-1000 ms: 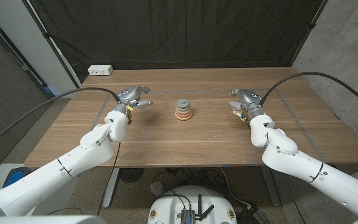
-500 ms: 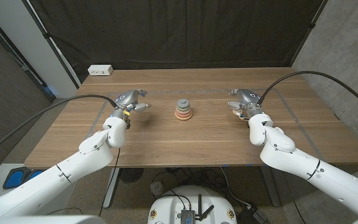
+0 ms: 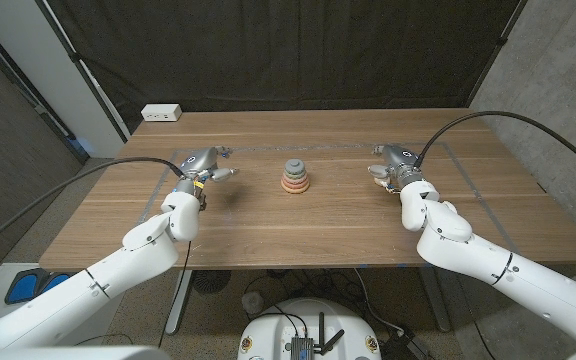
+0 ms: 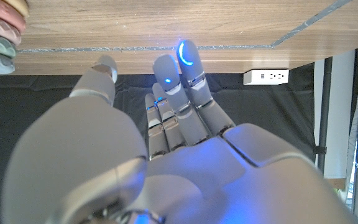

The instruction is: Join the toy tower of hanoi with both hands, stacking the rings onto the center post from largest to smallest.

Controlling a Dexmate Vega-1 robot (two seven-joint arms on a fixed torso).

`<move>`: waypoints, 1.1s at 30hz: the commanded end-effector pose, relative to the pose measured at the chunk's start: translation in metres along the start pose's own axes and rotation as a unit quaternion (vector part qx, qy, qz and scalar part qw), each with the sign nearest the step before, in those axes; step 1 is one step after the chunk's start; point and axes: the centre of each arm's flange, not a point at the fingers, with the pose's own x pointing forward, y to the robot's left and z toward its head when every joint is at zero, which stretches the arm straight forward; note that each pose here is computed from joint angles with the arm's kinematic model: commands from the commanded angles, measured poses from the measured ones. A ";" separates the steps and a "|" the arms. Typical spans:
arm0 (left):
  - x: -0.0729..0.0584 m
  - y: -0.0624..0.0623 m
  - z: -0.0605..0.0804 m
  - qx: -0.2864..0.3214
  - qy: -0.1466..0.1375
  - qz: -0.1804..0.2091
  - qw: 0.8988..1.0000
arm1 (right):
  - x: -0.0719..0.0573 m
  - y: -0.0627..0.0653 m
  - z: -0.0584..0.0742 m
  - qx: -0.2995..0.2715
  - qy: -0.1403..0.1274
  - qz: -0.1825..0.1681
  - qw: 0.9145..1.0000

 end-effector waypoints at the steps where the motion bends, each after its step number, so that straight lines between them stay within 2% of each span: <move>1: -0.005 0.007 -0.004 0.001 0.011 0.006 1.000 | 0.003 0.000 -0.008 -0.015 0.024 0.020 0.999; 17: -0.010 0.008 -0.004 0.001 0.013 -0.007 1.000 | 0.010 0.003 -0.009 -0.039 0.056 0.061 0.996; 33: -0.011 0.009 -0.003 0.007 0.010 -0.019 1.000 | 0.020 0.013 -0.008 -0.051 0.068 0.089 0.992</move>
